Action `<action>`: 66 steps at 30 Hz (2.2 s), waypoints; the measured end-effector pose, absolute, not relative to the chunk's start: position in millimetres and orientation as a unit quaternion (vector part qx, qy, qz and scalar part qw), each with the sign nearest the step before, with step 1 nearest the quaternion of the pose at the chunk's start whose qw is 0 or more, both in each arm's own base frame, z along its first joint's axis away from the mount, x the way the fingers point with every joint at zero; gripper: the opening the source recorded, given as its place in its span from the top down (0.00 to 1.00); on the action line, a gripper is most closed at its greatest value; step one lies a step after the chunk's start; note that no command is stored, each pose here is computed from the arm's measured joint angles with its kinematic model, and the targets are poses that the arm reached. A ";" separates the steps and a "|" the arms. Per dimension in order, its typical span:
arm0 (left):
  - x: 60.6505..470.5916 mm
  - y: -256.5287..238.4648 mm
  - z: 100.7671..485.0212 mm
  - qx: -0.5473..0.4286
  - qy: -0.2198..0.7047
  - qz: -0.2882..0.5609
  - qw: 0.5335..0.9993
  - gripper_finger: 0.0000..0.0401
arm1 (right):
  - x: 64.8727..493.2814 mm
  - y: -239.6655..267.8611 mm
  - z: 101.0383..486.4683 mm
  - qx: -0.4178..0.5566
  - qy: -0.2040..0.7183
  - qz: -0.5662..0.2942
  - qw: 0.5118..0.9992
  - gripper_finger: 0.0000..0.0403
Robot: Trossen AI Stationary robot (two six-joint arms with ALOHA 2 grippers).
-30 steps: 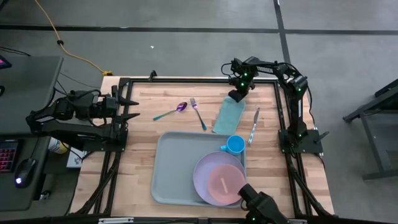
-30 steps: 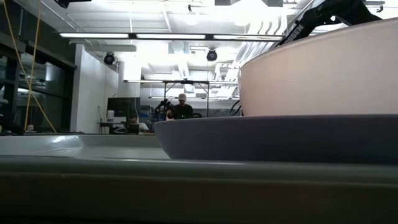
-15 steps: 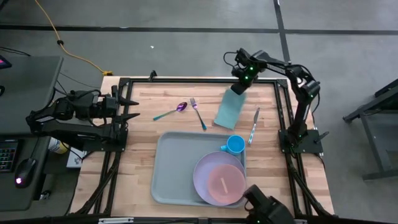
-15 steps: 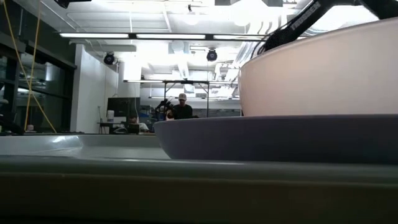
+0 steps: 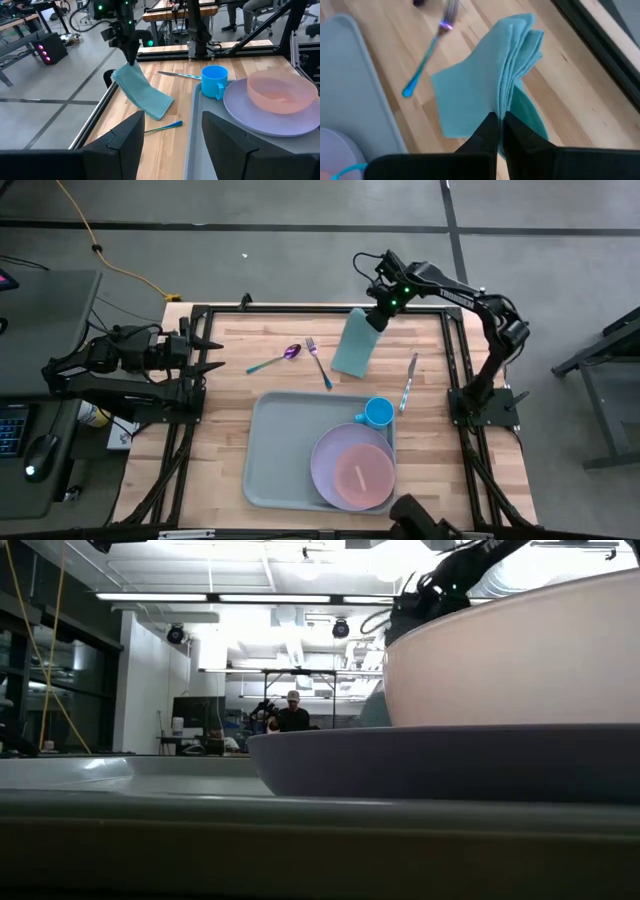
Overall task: Set up tray
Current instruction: Put the blue napkin on the serving tray to the left of the purple plate
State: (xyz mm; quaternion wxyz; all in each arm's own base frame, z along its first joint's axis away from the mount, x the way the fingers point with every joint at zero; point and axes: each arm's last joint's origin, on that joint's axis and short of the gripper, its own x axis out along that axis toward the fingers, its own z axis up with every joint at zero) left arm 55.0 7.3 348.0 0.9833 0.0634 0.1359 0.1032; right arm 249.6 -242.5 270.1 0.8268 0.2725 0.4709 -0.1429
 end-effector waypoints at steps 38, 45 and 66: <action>55.0 7.3 348.1 0.084 0.138 0.100 0.982 0.43 | 314.5 -100.5 449.9 0.124 0.280 -0.002 0.952 1.00; 55.1 7.3 348.1 0.090 0.138 0.100 0.981 0.43 | 331.0 -54.3 448.6 0.146 0.284 0.051 0.946 1.00; 55.0 7.3 348.2 0.122 0.141 0.095 0.978 0.43 | 415.7 57.9 391.3 0.248 0.305 0.144 0.908 1.00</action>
